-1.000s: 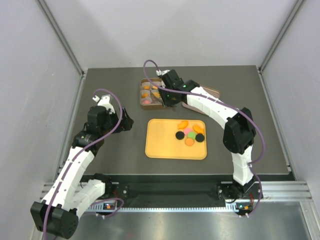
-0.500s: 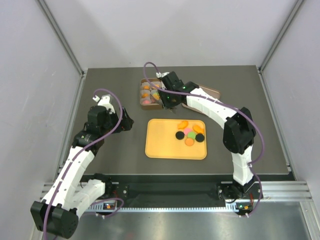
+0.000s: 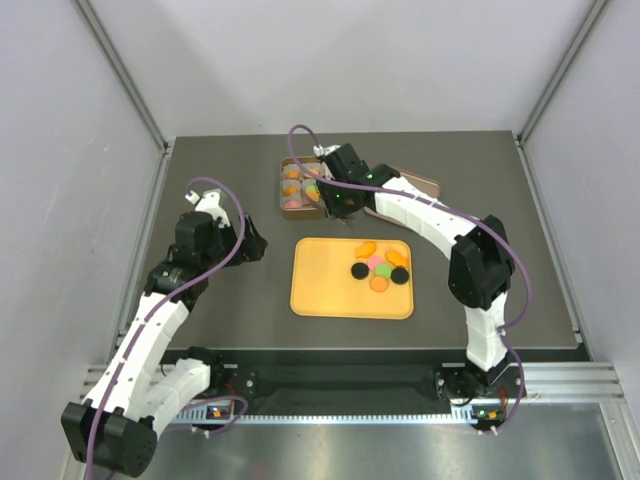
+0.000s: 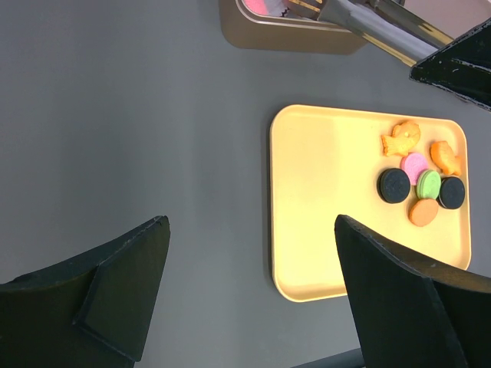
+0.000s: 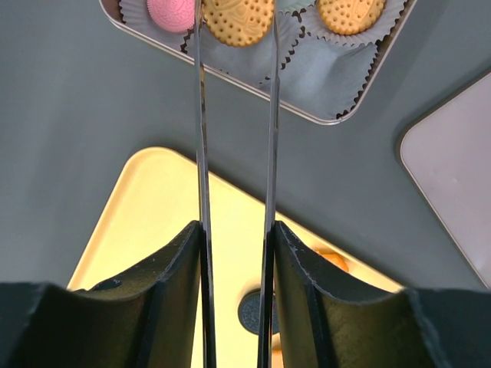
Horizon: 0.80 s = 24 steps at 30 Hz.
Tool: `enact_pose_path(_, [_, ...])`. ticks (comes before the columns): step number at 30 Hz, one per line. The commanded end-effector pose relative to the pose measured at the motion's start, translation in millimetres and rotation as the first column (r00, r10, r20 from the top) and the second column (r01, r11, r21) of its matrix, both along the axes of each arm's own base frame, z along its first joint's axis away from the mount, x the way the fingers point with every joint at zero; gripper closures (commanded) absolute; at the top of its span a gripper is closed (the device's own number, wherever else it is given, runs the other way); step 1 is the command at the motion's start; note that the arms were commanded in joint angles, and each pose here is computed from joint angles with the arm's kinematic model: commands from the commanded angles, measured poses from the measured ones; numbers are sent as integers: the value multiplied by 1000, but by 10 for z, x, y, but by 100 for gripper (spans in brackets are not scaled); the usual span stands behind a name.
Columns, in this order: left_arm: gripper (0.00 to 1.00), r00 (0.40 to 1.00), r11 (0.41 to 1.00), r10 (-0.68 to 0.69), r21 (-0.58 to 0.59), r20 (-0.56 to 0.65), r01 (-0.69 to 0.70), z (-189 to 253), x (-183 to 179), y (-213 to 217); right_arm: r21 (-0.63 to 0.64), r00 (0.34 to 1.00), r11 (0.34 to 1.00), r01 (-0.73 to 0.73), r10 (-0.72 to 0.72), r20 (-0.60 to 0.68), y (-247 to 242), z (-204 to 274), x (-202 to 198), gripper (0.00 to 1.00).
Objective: Pack the cookies
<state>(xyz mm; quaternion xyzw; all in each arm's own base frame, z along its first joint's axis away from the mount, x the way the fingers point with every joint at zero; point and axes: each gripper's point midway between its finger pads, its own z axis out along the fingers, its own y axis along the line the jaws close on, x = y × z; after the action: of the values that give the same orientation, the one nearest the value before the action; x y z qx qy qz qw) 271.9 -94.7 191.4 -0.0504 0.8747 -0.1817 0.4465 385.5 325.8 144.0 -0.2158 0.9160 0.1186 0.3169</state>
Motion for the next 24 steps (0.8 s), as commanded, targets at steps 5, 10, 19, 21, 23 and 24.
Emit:
enact_pose_path(5, [7, 999, 1000, 13, -3, 40, -13, 86, 58, 24, 88, 995, 996, -2, -7, 98, 23, 477, 65, 59])
enact_pose_path(10, [7, 999, 1000, 13, -3, 37, -13, 78, 61, 23, 91, 995, 996, -3, -6, 104, 22, 506, 64, 58])
enact_pose_path(19, [7, 999, 1000, 15, -2, 39, -15, 81, 60, 26, 94, 995, 996, -9, -1, 103, 20, 529, 47, 58])
enact_pose_path(21, [7, 999, 1000, 13, -2, 35, -13, 73, 62, 23, 95, 995, 995, -12, 3, 100, 26, 527, 33, 58])
enact_pose_path(23, [7, 999, 1000, 13, -3, 37, -13, 77, 61, 23, 96, 995, 995, -10, 1, 100, 16, 527, 41, 58])
enact_pose_path(24, [7, 999, 1000, 15, -1, 36, -15, 73, 63, 26, 95, 995, 995, -15, 5, 100, 27, 531, 31, 57])
